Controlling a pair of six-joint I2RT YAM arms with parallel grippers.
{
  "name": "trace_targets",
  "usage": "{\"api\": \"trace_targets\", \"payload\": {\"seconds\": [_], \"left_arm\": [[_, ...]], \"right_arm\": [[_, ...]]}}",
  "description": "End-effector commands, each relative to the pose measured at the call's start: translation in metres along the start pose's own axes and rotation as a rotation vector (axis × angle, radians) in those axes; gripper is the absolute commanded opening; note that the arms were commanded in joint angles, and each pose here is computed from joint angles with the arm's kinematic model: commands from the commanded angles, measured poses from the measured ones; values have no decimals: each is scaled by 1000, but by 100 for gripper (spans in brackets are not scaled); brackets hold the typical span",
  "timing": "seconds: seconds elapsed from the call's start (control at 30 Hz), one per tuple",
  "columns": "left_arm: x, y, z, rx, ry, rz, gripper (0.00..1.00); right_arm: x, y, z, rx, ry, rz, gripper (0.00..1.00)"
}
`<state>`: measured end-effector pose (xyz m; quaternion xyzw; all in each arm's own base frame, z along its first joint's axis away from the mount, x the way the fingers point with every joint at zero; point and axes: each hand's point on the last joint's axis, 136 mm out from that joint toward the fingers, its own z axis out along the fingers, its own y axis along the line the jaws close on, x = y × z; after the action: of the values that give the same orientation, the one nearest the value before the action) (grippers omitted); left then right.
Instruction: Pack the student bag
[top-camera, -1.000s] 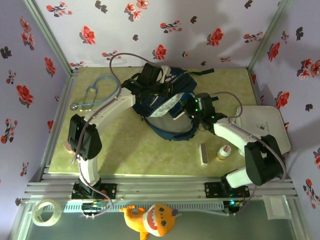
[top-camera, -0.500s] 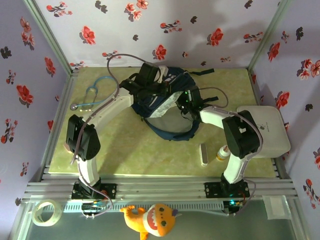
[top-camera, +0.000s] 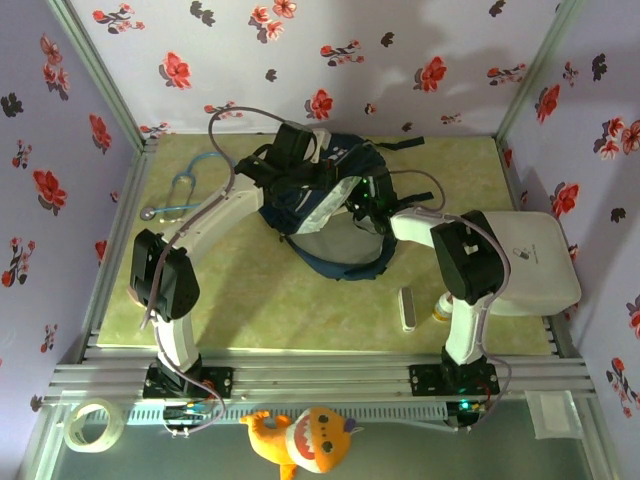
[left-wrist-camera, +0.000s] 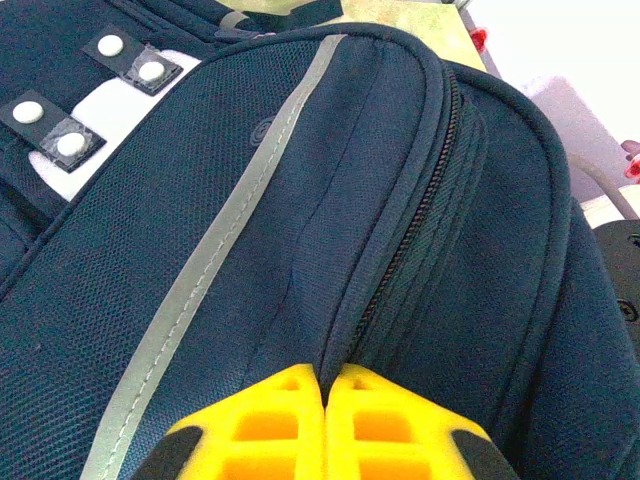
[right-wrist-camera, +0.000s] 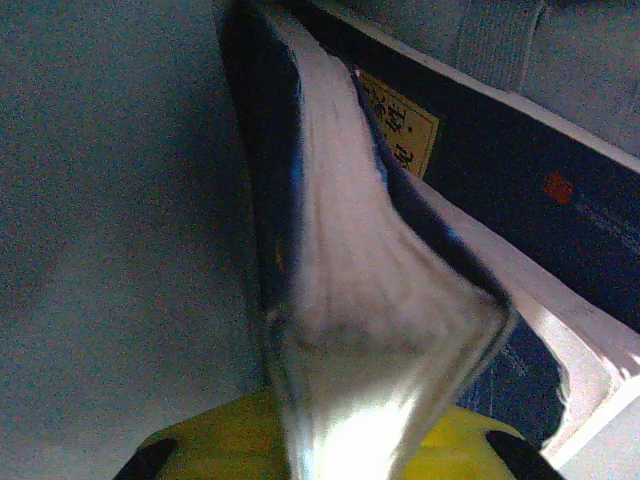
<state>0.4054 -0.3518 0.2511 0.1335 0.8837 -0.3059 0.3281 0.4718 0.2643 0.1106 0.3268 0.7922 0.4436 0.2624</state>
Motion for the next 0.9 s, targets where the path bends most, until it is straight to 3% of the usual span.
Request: {"api": "trace_targets", "payload": {"seconds": [0.0,0.1,0.23,0.33,0.57,0.6,0.77,0.87], "left_arm": [[-41,-28,-39,96,-132,-21,0],[-41,-24,-38,91,-132,-36,0],[-41,-19,-38,86,-136,-55,0],[-36,-12,-31,78,-124,-64,0],[-16,5,-10,52,-69,-109,0],[-13,7,-8,50,-60,-114,3],[7,10,3,80,15,-129,46],[18,23,3,63,42,-158,65]], "right_arm": [[0,15,-12,-48,12,-3,31],[0,17,-28,-57,20,8,45],[2,0,-60,25,1,-20,55],[6,-22,-92,134,-52,-89,60],[3,-72,-157,335,-143,-133,62],[2,-74,-164,350,-156,-144,62],[-15,-66,-203,382,-264,-207,71],[-21,-56,-216,376,-298,-237,77]]}}
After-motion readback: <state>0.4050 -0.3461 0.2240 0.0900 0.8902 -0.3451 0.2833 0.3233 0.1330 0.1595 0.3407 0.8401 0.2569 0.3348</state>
